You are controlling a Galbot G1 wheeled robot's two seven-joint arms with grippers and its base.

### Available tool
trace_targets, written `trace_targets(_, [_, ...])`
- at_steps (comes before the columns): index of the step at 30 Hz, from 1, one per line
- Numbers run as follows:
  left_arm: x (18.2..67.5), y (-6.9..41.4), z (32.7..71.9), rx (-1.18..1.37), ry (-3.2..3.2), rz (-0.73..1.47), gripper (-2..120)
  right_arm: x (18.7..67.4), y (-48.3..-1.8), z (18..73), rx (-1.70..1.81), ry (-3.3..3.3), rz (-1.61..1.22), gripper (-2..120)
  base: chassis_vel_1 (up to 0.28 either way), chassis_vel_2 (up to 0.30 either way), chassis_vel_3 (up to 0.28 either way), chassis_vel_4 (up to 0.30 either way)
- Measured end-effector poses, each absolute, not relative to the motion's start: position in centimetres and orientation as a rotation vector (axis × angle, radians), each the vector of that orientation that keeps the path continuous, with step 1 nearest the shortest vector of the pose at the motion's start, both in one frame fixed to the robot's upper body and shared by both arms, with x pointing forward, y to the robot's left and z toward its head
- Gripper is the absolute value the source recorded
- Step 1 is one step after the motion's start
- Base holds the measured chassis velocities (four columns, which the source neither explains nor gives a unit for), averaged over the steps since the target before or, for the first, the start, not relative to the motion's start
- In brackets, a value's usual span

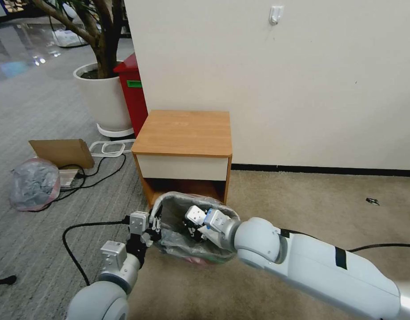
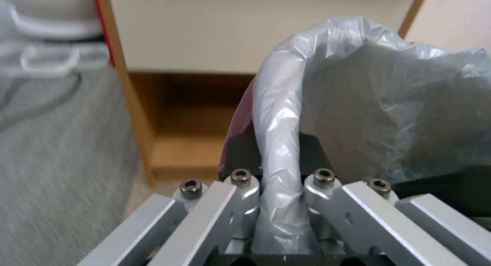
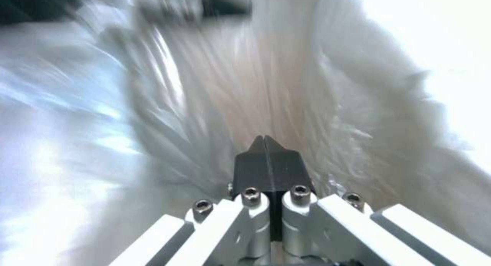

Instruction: Pick up the garbage bag from the table and place it over the trash can.

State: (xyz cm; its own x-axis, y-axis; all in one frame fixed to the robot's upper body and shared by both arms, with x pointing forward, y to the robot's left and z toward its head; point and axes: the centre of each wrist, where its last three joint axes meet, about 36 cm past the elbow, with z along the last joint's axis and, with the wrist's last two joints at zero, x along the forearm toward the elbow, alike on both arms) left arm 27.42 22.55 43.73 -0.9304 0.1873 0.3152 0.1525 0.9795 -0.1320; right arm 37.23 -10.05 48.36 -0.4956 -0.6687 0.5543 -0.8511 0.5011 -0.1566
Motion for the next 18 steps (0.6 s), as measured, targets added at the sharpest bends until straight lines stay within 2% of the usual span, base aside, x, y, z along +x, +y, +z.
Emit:
trace_targets(8, [27.9, 22.7, 42.0, -0.168, -2.665, 0.384, 6, 35.0, -13.2, 49.2, 1.228, -2.522, 0.263, 0, 0.0, 0.0, 0.0, 0.0])
trace_targets(10, [27.7, 22.4, 41.3, -0.153, -2.613, 0.465, 6, 34.2, -14.8, 48.6, 1.111, -2.664, 0.144, 0, 0.0, 0.0, 0.0, 0.0])
trace_targets(15, [26.9, 21.6, 40.0, -0.153, -2.536, 0.51, 6, 32.3, -18.7, 46.9, 0.768, -2.907, 0.107, 0, 0.0, 0.0, 0.0, 0.0])
trace_targets(17, [26.8, 21.4, 39.9, -0.153, -2.531, 0.514, 6, 31.9, -19.1, 46.5, 0.719, -2.93, 0.102, 4, 0.0, 0.0, 0.0, 0.0])
trace_targets(18, [26.4, 21.2, 39.8, -0.149, -2.521, 0.516, 6, 30.5, -20.0, 45.3, 0.583, -2.981, 0.092, 10, 0.0, 0.0, 0.0, 0.0])
